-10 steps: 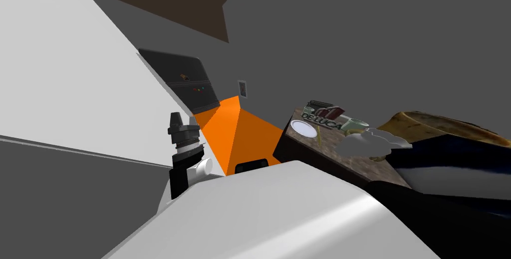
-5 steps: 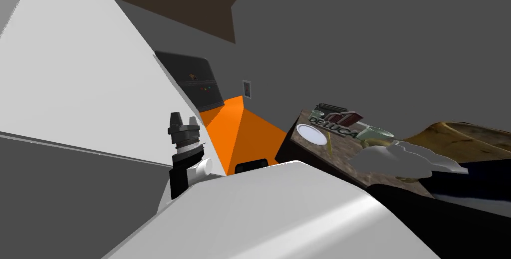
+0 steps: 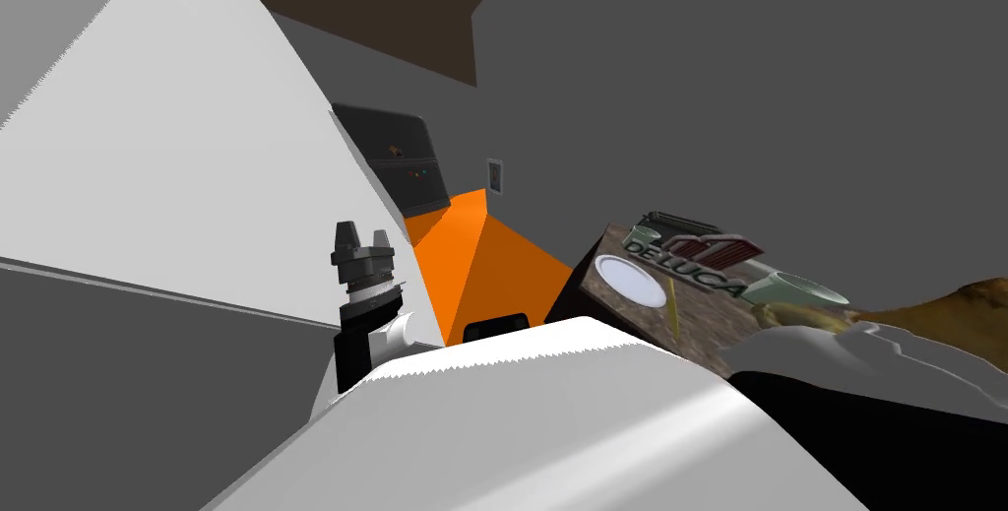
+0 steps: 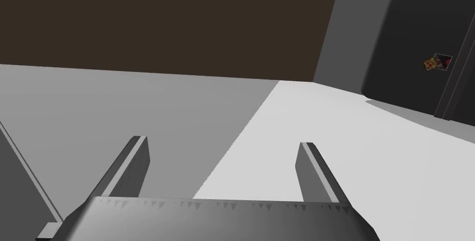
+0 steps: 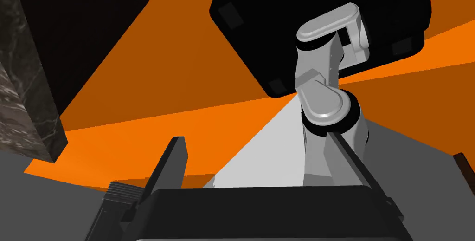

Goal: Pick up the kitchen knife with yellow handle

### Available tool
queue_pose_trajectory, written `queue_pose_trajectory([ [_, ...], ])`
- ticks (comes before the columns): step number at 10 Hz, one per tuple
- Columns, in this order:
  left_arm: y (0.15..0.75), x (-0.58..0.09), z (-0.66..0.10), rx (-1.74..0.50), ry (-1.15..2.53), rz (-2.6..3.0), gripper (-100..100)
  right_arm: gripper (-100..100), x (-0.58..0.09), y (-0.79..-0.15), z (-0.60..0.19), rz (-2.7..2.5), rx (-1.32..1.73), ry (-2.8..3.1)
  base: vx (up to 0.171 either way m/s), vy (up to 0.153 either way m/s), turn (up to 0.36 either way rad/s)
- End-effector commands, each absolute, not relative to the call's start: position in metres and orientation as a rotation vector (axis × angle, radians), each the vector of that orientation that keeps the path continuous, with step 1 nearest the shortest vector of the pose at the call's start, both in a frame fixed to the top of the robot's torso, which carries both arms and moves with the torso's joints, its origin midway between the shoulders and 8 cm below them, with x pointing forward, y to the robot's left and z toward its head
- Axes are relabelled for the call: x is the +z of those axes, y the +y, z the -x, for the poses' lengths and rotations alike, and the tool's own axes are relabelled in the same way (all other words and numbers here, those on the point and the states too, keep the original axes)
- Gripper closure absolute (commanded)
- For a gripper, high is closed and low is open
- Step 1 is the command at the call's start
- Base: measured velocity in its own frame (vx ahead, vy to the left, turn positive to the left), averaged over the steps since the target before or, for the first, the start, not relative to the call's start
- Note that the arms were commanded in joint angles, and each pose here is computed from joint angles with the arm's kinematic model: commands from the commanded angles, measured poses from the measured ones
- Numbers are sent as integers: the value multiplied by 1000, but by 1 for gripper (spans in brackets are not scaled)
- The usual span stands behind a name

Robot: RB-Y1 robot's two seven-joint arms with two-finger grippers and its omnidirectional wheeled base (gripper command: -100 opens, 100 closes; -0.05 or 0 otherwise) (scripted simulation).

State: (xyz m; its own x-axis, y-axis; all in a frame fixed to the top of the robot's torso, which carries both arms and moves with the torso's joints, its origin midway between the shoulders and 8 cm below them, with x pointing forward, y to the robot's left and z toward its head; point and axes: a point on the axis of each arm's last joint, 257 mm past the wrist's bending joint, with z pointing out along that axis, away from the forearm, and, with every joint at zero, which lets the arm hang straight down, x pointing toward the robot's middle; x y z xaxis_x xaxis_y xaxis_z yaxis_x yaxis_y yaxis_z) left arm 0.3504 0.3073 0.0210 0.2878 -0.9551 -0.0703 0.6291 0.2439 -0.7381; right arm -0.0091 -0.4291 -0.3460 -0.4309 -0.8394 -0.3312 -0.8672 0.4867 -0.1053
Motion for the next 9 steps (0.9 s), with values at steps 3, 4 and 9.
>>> queue_pose_trajectory([
  [3, 307, 21, -350, -1170, 585, 669, 0, -100, -341, -469, 36, 1762, 61, 2344, 55, -88, 159],
  [4, 307, 21, -350, -1170, 585, 669, 0, -100, -337, -487, 44, 1883, 44, 2320, 44, -96, 132],
  [9, 307, 21, -350, -1170, 585, 669, 0, -100, -329, -519, 55, 2157, 13, 2203, 18, -86, 83],
])
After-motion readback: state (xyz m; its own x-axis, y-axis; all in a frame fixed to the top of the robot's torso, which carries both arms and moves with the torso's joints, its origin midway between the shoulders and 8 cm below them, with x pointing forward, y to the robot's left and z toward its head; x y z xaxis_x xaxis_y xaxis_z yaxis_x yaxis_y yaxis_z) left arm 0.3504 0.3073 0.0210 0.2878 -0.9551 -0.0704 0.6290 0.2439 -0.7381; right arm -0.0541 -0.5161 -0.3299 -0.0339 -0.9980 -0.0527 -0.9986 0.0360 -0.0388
